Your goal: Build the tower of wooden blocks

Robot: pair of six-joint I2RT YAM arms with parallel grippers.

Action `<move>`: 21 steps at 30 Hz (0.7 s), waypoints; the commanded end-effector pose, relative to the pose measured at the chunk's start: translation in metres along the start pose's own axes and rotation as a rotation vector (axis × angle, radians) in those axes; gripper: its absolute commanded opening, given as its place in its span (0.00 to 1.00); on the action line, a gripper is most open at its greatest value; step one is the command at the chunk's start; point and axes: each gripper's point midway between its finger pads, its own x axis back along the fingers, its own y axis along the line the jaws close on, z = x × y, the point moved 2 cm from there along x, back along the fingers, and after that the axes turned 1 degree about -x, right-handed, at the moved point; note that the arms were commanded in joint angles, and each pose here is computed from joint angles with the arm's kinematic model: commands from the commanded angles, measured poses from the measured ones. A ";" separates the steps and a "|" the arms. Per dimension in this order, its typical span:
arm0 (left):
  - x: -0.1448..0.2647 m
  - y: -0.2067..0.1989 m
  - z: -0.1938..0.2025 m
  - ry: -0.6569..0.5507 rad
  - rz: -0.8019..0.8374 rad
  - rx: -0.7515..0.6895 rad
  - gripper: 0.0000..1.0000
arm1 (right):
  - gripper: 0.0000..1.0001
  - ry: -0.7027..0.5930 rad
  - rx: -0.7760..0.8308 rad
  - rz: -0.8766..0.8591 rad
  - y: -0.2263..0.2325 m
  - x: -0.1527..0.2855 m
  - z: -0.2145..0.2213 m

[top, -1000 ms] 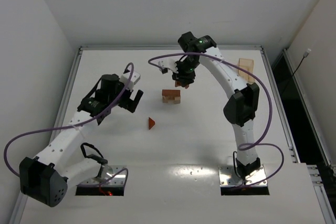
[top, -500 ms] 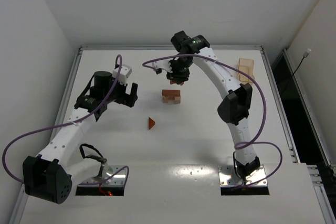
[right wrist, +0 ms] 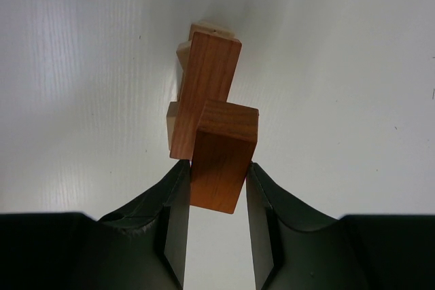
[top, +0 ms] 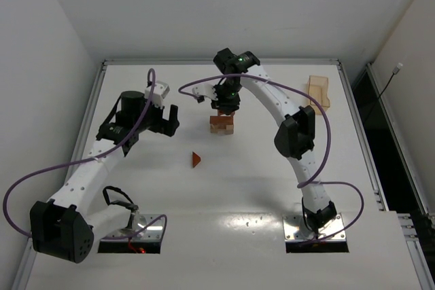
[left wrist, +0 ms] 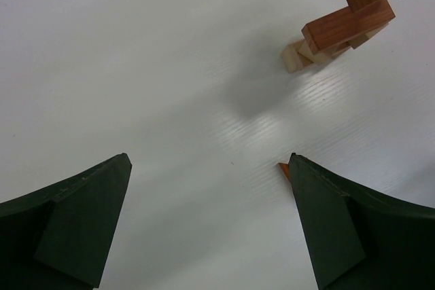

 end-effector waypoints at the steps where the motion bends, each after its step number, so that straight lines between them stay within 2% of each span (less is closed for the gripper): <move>1: -0.004 0.002 -0.007 -0.032 0.007 0.020 1.00 | 0.00 -0.009 0.003 0.002 0.001 0.014 -0.005; 21: -0.009 0.000 -0.001 -0.015 0.017 0.033 1.00 | 0.01 0.000 0.027 -0.047 0.018 0.001 -0.020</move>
